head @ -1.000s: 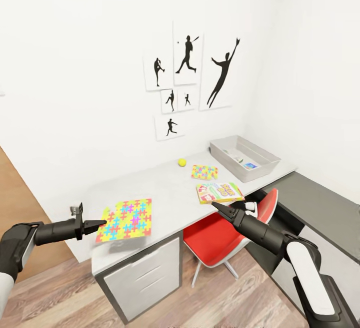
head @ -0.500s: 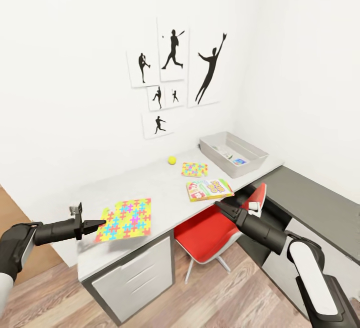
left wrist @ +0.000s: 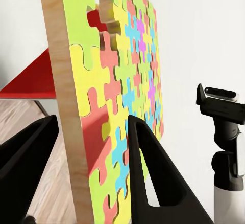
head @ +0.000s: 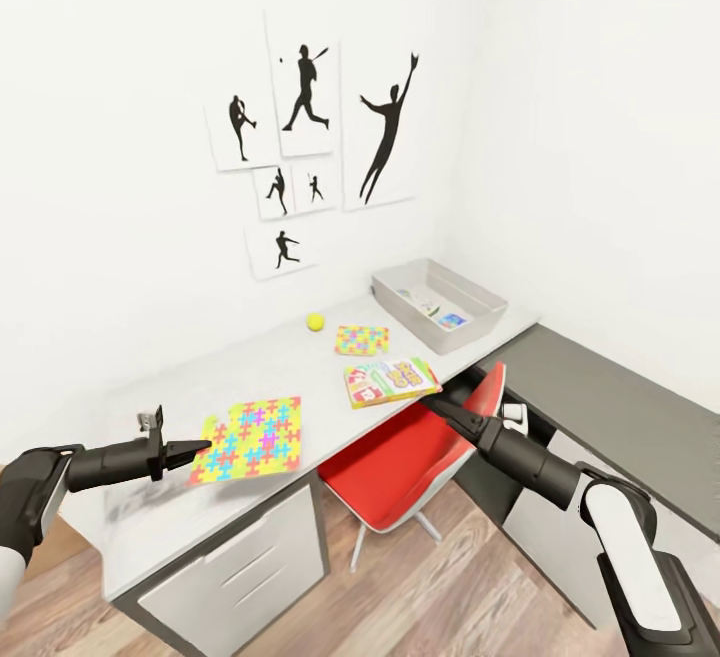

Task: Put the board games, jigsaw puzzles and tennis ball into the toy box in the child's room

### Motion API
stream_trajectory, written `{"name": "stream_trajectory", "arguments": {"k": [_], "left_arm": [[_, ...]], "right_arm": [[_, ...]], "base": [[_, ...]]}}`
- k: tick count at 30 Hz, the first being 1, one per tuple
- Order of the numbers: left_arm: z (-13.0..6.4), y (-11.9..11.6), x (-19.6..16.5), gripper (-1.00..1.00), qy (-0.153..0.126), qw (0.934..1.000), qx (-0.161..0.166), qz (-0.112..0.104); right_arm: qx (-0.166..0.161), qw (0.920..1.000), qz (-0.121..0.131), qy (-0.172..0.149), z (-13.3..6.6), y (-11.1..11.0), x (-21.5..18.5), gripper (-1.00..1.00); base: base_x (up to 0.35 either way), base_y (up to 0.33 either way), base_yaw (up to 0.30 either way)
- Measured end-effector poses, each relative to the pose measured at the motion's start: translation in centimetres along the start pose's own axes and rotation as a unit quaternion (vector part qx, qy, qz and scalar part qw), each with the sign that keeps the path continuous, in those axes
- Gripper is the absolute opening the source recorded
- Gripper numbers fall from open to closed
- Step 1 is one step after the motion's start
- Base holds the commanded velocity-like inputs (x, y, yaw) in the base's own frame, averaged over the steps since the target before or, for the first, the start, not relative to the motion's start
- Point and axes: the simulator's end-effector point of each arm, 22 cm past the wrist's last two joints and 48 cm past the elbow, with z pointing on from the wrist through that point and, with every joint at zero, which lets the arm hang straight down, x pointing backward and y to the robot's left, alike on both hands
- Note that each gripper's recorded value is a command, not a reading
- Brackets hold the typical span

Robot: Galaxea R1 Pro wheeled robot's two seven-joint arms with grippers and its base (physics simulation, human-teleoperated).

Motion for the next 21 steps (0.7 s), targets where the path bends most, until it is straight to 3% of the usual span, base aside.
{"name": "stream_trajectory", "arguments": {"k": [11,21], "left_arm": [[0.2,0.7,0.2,-1.00,0.002,1.0000,-0.002,-0.006],[0.3,1.3,0.3,-1.00,0.004,0.9999,-0.005,-0.012]], "right_arm": [[0.005,1.0000,0.005,0.002,0.2,-0.7,0.3,1.00],[0.019,0.9996,0.012,-0.015,-0.8,-2.2,-1.0,1.00]], "base": [[0.090,-0.031,-0.139],[0.256,0.000,-0.140]]}}
